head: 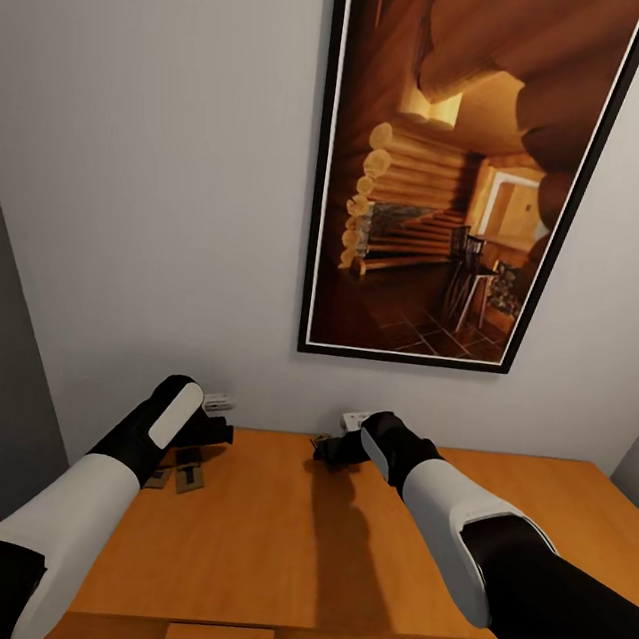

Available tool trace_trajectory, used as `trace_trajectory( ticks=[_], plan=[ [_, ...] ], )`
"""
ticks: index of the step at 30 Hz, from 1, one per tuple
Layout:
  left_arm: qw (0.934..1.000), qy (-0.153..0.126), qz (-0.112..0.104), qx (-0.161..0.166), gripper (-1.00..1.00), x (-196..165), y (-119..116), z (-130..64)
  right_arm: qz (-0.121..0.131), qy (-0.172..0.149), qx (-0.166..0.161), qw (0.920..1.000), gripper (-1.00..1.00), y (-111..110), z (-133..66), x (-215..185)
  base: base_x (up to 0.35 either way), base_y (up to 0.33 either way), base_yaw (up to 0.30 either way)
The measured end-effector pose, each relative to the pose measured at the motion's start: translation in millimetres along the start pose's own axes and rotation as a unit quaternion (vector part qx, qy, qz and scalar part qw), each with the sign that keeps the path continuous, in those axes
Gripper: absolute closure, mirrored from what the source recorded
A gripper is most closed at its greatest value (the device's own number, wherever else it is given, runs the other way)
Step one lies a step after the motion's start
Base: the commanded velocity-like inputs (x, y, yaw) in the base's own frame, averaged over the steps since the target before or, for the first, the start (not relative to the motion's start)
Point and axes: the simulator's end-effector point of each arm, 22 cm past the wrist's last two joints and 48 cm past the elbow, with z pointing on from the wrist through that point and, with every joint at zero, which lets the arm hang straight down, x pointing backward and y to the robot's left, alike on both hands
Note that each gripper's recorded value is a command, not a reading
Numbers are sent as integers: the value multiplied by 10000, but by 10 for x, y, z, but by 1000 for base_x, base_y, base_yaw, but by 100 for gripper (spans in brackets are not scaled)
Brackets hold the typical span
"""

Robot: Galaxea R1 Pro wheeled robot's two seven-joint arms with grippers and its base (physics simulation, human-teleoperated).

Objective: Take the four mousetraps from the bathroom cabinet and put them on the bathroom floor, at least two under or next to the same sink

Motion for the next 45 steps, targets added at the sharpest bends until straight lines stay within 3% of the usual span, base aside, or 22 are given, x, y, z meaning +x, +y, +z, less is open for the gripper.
trace_trajectory(
  ticks=[17, 33, 45],
  plan=[
    [10000, 5, -10, 21, -100, 0, -2, 0, -179, -91, 83, 9998, -100, 4, 19, 7, 0, 0, 0],
    [10000, 9, -13, 39, -100, 1, -4, 3, -163, -133, 48, 9998, -100, 31, 22, 0, -3, 0, 0],
    [10000, 6, -13, 34, -100, 0, -12, 3, -111, -150, 2, 9998, -100, 50, 23, -8, -146, 0, 0]
  ],
)
